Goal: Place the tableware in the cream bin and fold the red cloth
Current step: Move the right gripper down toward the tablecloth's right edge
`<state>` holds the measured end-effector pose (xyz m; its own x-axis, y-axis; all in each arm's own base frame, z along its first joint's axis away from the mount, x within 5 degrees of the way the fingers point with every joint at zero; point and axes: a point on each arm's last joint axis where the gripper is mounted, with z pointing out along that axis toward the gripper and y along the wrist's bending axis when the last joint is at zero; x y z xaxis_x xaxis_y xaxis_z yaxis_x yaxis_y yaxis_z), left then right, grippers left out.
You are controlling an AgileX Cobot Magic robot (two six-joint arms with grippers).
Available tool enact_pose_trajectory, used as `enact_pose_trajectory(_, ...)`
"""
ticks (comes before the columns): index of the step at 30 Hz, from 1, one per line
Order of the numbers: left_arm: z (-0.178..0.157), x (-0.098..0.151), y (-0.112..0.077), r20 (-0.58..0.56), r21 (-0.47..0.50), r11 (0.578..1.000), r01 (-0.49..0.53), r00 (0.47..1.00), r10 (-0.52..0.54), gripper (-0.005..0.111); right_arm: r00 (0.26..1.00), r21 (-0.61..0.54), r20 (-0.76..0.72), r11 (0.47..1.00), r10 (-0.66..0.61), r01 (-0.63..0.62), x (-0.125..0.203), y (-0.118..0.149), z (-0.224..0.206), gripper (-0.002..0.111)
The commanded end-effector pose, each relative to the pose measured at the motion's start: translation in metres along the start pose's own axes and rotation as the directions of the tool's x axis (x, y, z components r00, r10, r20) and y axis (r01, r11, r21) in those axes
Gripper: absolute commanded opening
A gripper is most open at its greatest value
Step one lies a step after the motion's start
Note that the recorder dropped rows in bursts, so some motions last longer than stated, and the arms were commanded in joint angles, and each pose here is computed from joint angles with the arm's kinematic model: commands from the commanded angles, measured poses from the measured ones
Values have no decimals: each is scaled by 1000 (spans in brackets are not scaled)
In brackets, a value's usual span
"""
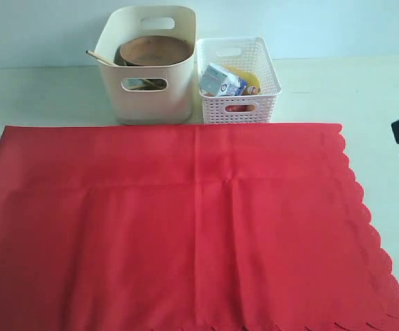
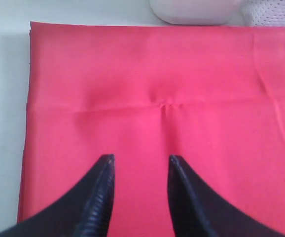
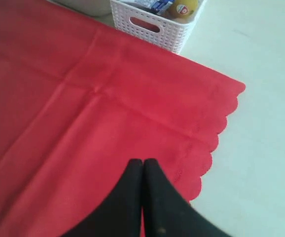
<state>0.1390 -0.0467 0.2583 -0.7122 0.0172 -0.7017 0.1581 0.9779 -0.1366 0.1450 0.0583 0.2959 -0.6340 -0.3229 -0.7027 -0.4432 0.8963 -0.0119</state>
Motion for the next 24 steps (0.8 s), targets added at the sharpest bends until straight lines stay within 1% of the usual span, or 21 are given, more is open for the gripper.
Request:
enact_pose_trajectory(1, 10, -9, -3, 26, 10, 1000, 0, 1000, -1, 37, 1000, 10, -4, 1000, -2, 2, 11, -1, 14, 0)
enact_pose_trajectory(7, 12, -9, -3, 22, 7, 1000, -5, 1000, 5, 37, 1000, 18, 3, 1000, 3, -3, 24, -1, 25, 0)
enact_pose_trajectory(10, 12, -9, -3, 18, 6, 1000, -5, 1000, 5, 37, 999, 20, -3, 999, 45, -45, 28, -2, 31, 0)
enact_pose_trajectory(13, 12, -9, -3, 18, 6, 1000, -5, 1000, 5, 37, 995, 19, -55, 996, 88, -87, 32, -2, 42, 0)
enact_pose_trajectory(16, 12, -10, -3, 31, 10, 1000, -5, 1000, 4, 37, 982, 23, -140, 992, 123, -121, 35, -3, 60, 0)
enact_pose_trajectory(21, 12, -11, -3, 43, 13, 1000, -5, 999, 4, 37, 941, 22, -293, 985, 170, -171, 45, -3, 91, 0)
enact_pose_trajectory(24, 12, -9, -3, 19, 6, 1000, -5, 1000, 5, 37, 920, 27, -345, 982, 184, -186, 49, -4, 106, 0)
